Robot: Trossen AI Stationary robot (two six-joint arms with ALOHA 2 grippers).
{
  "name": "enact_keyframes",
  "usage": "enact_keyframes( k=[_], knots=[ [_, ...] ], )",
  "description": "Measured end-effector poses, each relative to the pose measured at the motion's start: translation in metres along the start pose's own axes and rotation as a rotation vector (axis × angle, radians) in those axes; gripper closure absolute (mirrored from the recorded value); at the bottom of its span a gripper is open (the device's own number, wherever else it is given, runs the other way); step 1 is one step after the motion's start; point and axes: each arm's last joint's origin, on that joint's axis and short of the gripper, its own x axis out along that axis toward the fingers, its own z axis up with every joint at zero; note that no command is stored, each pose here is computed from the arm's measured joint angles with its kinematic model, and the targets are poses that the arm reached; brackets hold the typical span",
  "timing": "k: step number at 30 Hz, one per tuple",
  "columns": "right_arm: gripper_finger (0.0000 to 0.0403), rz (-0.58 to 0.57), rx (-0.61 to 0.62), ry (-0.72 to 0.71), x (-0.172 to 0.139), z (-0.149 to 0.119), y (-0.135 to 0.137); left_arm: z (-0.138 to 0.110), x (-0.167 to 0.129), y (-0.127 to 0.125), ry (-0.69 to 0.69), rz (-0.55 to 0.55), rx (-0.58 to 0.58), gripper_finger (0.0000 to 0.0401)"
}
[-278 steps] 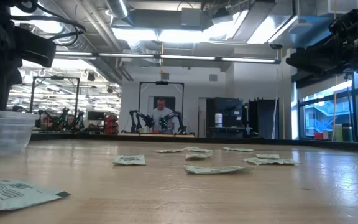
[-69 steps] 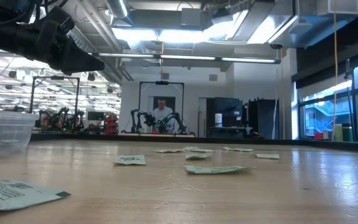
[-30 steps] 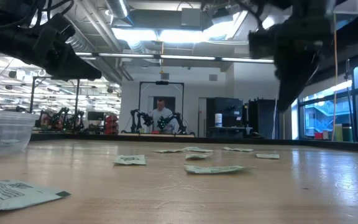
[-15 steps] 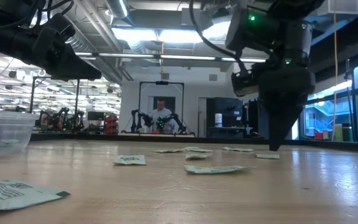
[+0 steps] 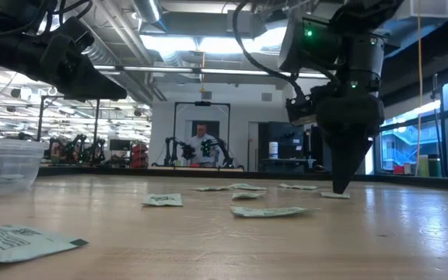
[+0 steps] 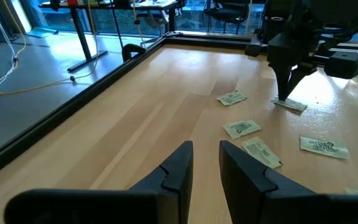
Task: Pick and place items into bin
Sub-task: Put the green stevia packet into the right transparent bin
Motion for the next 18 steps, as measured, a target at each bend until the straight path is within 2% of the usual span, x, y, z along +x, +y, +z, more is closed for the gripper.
enact_keyframes(
  k=[7, 18],
  knots=[
    [0.0394, -0.013, 0.009, 0.040, 0.013, 0.000, 0.001, 0.000, 0.000, 0.000, 0.003, 0.000, 0.001, 0.0329],
    [0.0401, -0.012, 0.013, 0.041, 0.013, 0.000, 0.001, 0.000, 0.000, 0.000, 0.004, 0.000, 0.001, 0.0329]
  ],
)
